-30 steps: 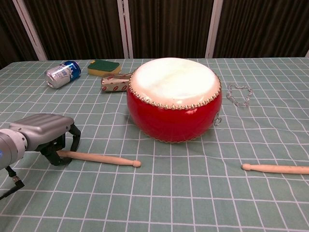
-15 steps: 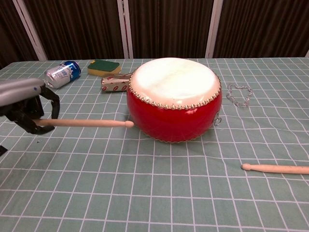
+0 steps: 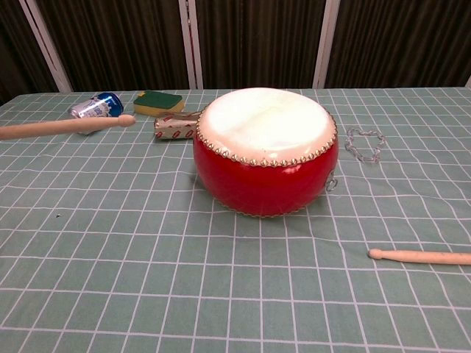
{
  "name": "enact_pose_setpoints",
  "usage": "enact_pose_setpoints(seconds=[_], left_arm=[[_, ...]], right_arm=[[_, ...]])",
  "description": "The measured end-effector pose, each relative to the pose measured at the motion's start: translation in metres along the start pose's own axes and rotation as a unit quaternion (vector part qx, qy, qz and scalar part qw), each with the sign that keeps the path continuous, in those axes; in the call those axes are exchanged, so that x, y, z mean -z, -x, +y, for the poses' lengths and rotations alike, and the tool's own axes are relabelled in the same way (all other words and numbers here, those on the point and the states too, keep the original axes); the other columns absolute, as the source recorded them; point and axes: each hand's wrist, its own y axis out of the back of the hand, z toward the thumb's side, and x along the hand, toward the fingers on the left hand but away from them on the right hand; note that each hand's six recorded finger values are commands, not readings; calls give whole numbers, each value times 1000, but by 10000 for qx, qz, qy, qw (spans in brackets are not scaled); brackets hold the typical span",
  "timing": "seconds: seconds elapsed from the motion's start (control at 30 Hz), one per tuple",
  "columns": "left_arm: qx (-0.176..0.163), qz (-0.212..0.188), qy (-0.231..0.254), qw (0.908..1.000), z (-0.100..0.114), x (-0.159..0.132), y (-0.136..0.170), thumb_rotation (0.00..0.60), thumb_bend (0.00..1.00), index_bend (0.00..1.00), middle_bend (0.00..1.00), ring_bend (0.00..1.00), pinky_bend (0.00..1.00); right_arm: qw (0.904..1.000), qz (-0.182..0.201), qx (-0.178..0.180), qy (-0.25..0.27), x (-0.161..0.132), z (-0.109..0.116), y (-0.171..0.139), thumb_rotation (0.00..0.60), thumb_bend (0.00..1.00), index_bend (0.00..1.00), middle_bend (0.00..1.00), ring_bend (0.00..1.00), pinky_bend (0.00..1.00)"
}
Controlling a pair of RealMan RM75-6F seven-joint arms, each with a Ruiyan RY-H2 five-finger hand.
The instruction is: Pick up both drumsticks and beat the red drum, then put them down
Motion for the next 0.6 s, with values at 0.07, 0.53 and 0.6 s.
enact_pose_setpoints(seconds=[0.07,0.53,0.6], left_arm=[[-18,16,61,10000,3,3,3,600,524,790,1000,1000,1000],[23,43,152,9999,6,12,4,600,524,790,1000,1000,1000],[36,53,163,9998,6,13,4,600,524,790,1000,1000,1000]], right_arm=[[9998,34,-67,-159,-4,-4,0,600,278,410,1000,1000,1000],[9962,-23,-578,-649,-44,-49,1,600,277,473,1000,1000,1000],[9961,-43,-614,-639,-48,-54,1,600,278,474,1000,1000,1000]])
